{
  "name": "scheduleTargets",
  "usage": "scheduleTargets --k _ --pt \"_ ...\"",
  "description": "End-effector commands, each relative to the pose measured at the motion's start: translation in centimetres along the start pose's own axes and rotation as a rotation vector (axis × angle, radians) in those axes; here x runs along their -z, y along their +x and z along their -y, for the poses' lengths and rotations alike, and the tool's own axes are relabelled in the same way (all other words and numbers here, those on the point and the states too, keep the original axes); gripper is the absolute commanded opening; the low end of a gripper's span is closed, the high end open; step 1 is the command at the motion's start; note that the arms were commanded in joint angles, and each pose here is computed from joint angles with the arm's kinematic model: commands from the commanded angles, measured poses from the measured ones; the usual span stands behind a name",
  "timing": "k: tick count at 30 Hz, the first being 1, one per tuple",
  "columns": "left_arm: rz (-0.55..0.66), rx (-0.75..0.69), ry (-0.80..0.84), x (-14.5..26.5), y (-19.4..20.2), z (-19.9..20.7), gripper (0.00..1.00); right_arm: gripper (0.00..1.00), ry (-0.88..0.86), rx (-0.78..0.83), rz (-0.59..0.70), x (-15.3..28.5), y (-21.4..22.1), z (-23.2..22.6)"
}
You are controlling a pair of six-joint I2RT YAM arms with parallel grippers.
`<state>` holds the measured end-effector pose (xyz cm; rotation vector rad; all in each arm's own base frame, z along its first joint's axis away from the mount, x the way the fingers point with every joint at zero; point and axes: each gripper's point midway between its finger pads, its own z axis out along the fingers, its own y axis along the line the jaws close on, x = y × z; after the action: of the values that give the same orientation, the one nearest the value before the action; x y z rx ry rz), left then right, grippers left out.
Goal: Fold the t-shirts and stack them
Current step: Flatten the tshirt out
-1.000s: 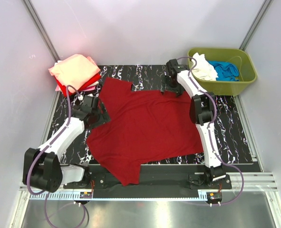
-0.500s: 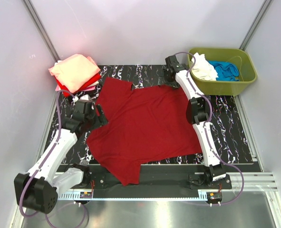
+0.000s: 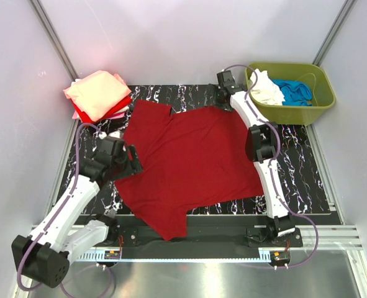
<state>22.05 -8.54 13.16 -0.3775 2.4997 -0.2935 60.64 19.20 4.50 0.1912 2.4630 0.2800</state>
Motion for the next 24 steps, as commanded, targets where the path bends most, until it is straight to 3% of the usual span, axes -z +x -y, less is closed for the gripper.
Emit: scheduleTargets --k 1,6,9,10,12,13,14,16,17,24 --pt "-0.007 0.005 -0.008 2.7 1.5 0.4 0.78 1.0 -0.183 -0.003 0.213 11.4 -8.3 -5.1" --pt "-0.092 -0.006 0.057 5.7 6.0 0.7 0.74 1.0 -0.242 0.053 0.193 19.9 -7.4 -7.8" --pt "-0.166 -0.001 0.099 6.1 9.1 0.4 0.68 1.0 -0.235 0.104 0.171 24.0 -4.1 -8.8" --pt "-0.206 -0.002 0.126 6.2 10.3 0.7 0.67 1.0 -0.267 0.115 0.239 28.1 -4.3 -9.9" --pt "-0.252 -0.003 0.136 5.8 12.2 0.4 0.65 1.0 -0.244 0.105 0.161 27.6 0.3 -8.6" --pt "-0.273 0.019 0.14 5.7 12.9 0.5 0.64 1.0 -0.297 0.096 0.223 31.2 0.5 -9.2" --pt "-0.297 -0.004 0.153 5.5 14.0 0.6 0.63 1.0 -0.262 0.061 0.142 29.6 4.2 -7.4" --pt "-0.321 0.024 0.162 5.3 15.1 0.9 0.64 1.0 -0.286 0.017 0.164 32.5 6.0 -6.1" --pt "-0.34 0.005 0.178 4.9 16.1 1.0 0.64 0.99 -0.246 -0.026 0.093 31.3 9.2 -4.4" --pt "-0.409 -0.008 0.236 2.9 20.5 3.2 0.7 1.0 -0.089 -0.075 0.042 33.5 17.2 3.2"
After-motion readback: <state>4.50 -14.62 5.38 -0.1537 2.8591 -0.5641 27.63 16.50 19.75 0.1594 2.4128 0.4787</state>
